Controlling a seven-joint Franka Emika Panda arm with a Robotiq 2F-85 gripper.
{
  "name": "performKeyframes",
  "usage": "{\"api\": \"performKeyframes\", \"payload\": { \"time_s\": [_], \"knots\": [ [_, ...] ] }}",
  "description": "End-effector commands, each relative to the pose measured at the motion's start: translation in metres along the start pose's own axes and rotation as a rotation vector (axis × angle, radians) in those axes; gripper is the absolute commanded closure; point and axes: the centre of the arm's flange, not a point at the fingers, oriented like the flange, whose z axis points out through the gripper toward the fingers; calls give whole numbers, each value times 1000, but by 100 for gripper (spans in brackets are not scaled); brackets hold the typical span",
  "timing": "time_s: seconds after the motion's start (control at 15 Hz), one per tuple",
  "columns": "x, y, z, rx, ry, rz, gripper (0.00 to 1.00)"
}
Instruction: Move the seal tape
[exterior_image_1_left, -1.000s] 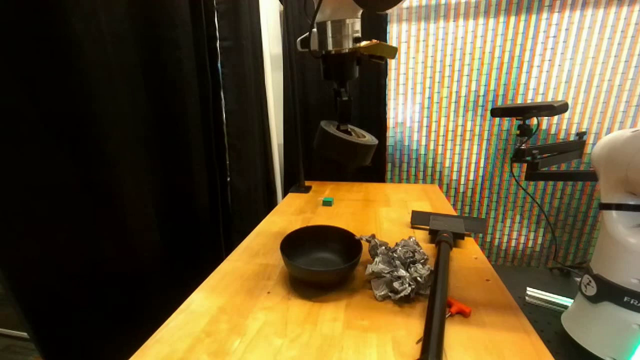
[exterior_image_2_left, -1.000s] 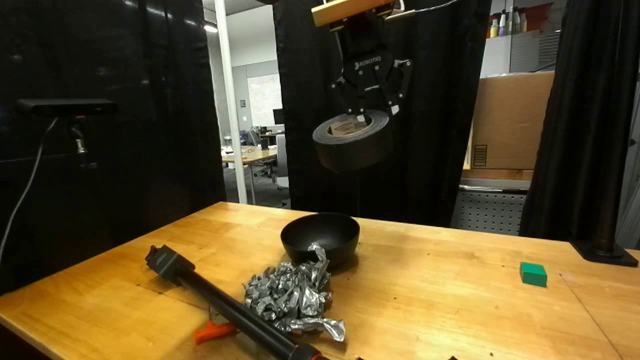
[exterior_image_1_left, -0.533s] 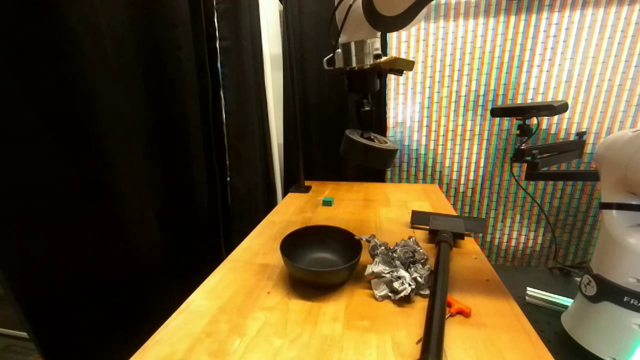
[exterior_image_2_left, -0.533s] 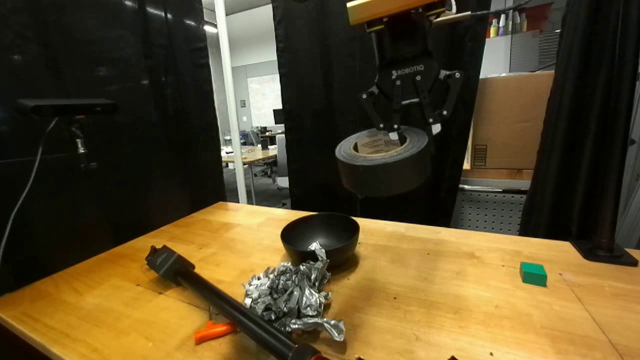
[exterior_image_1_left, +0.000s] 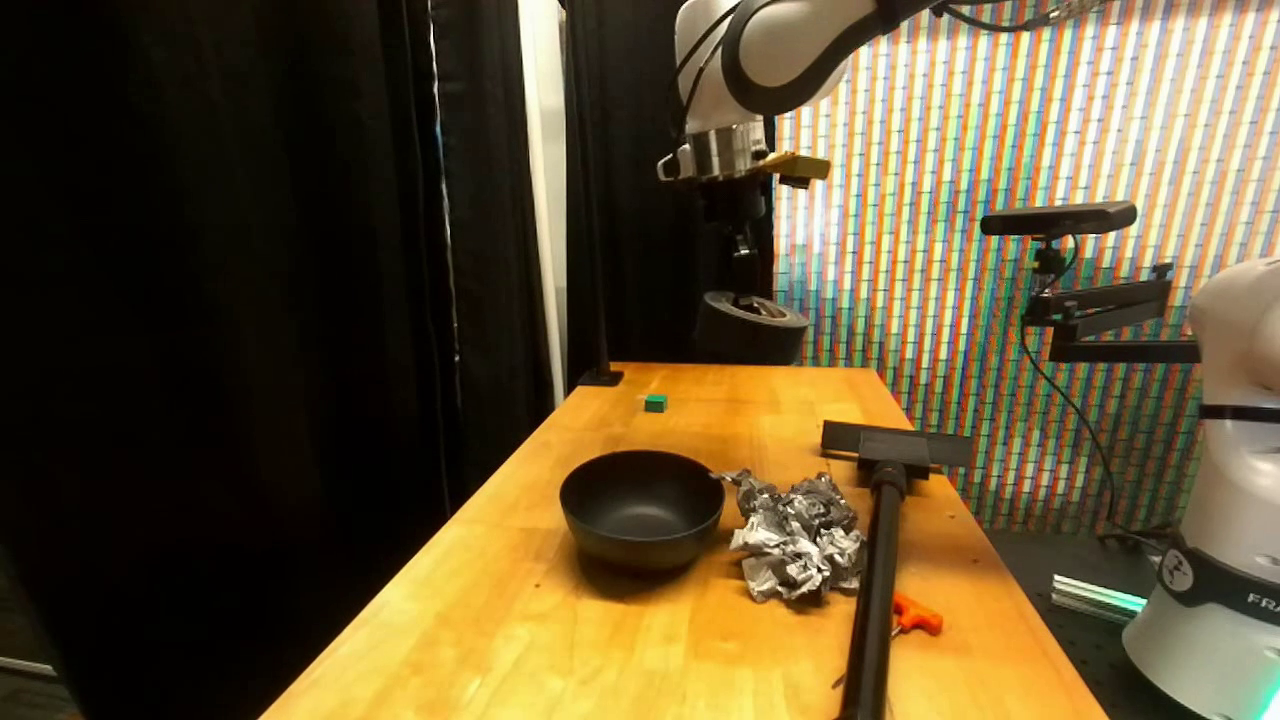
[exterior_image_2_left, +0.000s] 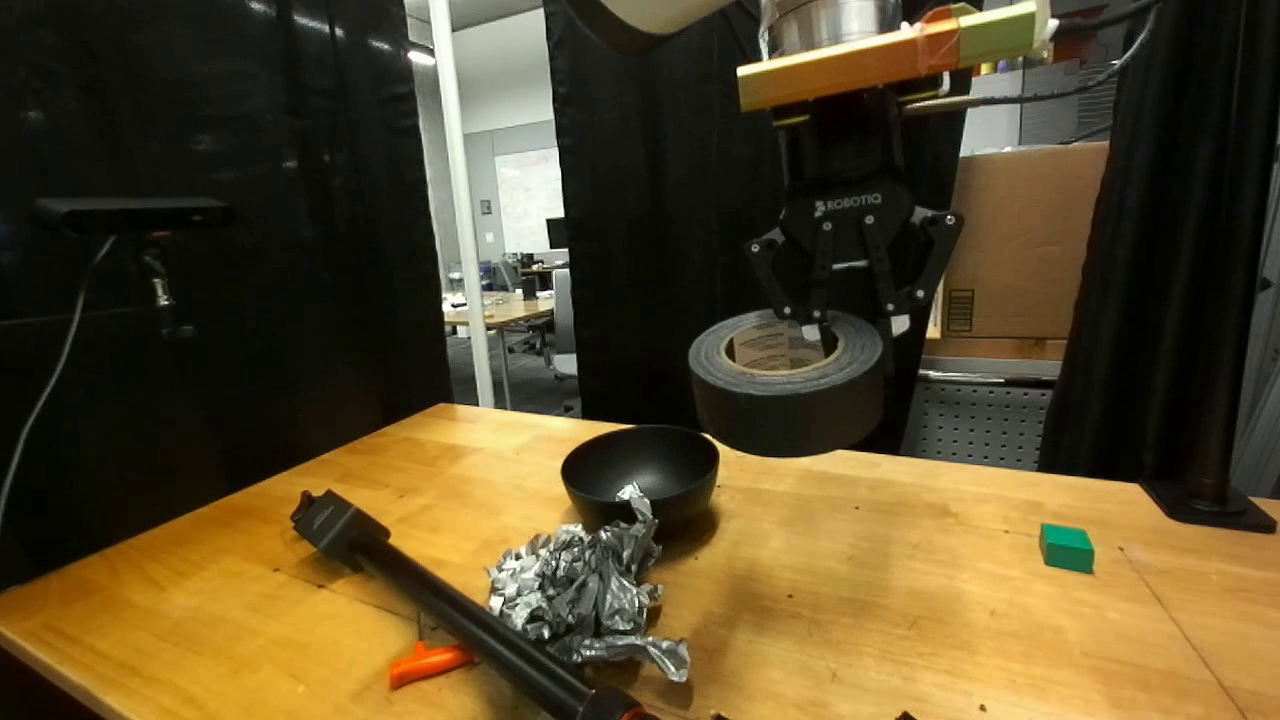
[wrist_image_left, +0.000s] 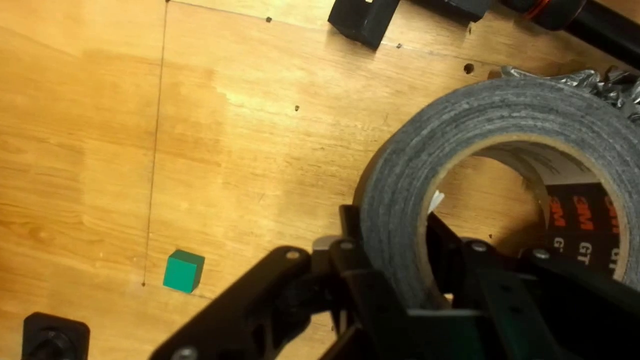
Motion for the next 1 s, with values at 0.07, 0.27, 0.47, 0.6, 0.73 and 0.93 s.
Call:
{"api": "performKeyframes", "payload": {
  "time_s": [0.07,0.27,0.47,0.6,0.73,0.93],
  "knots": [
    [25,0,13,22,16,-51,92],
    [50,-7,26,27,7,-88,92],
    [72,-15,36,32,10,-124,92],
    [82,-15,50,30,-3,-144,92],
    [89,-15,61,35,-13,-159,92],
    [96,-8,75,41,-31,-164,92]
  ]
}}
